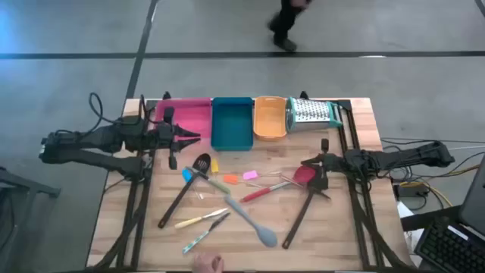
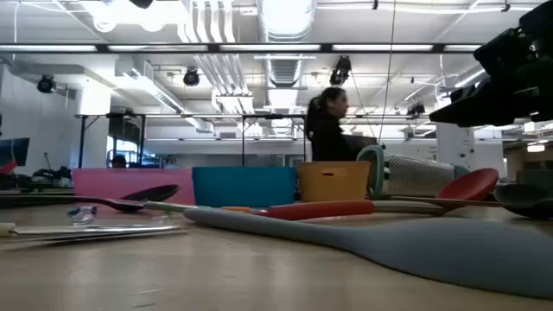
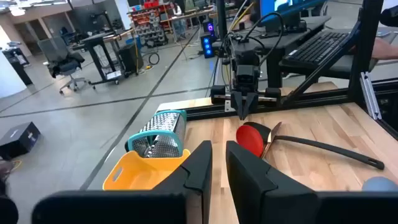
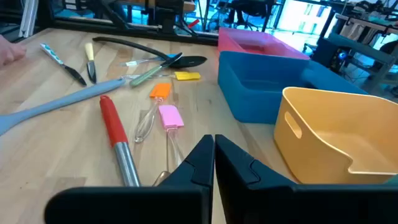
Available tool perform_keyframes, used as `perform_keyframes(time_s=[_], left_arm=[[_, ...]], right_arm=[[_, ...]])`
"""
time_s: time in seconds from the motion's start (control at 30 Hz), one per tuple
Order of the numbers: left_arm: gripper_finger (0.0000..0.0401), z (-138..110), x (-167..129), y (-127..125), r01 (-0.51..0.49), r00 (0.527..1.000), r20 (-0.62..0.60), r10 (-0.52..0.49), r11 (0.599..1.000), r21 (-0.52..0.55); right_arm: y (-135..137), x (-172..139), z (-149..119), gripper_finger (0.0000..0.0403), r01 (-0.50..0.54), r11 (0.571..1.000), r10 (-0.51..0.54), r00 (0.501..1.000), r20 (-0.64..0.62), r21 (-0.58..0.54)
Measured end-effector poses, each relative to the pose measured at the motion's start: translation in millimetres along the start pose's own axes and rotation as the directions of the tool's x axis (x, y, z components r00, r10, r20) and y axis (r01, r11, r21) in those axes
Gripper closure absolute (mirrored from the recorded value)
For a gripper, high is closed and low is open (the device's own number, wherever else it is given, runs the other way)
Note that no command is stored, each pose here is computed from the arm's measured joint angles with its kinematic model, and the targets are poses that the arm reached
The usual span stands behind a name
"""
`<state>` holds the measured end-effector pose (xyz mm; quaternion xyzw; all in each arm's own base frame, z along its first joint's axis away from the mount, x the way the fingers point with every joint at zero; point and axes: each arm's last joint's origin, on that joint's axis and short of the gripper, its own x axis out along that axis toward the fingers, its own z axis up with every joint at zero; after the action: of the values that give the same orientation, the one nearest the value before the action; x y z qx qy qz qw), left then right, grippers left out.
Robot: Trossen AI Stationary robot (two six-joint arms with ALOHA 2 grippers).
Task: Pick & Place Kitchen Items
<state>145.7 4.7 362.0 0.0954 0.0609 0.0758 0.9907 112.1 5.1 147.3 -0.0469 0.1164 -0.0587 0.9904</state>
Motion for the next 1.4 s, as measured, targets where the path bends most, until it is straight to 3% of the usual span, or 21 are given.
perform_keyframes(time_s=[0.9,1.17,1.4], left_arm=[[0.0348,-0.1,0.1,0.0,-0.001,1.0,-0.001,0.001,1.0,0.0],[0.0348,0.0,0.0,0.0,0.0,1.0,0.0,0.0,1.0,0.0],[0.0348,-0.1,0.1,0.0,0.0,1.0,0.0,0.0,1.0,0.0]], right_arm=[[-0.1,0.0,0.2,0.0394,0.002,1.0,-0.002,1.0,0.002,-0.004],[-0.6,-0.2,6.7,0.0394,0.013,0.999,-0.01,0.998,0.068,-0.05],[-3.1,-5.0,30.9,0.0394,-0.031,0.978,-0.036,0.949,0.313,0.208]])
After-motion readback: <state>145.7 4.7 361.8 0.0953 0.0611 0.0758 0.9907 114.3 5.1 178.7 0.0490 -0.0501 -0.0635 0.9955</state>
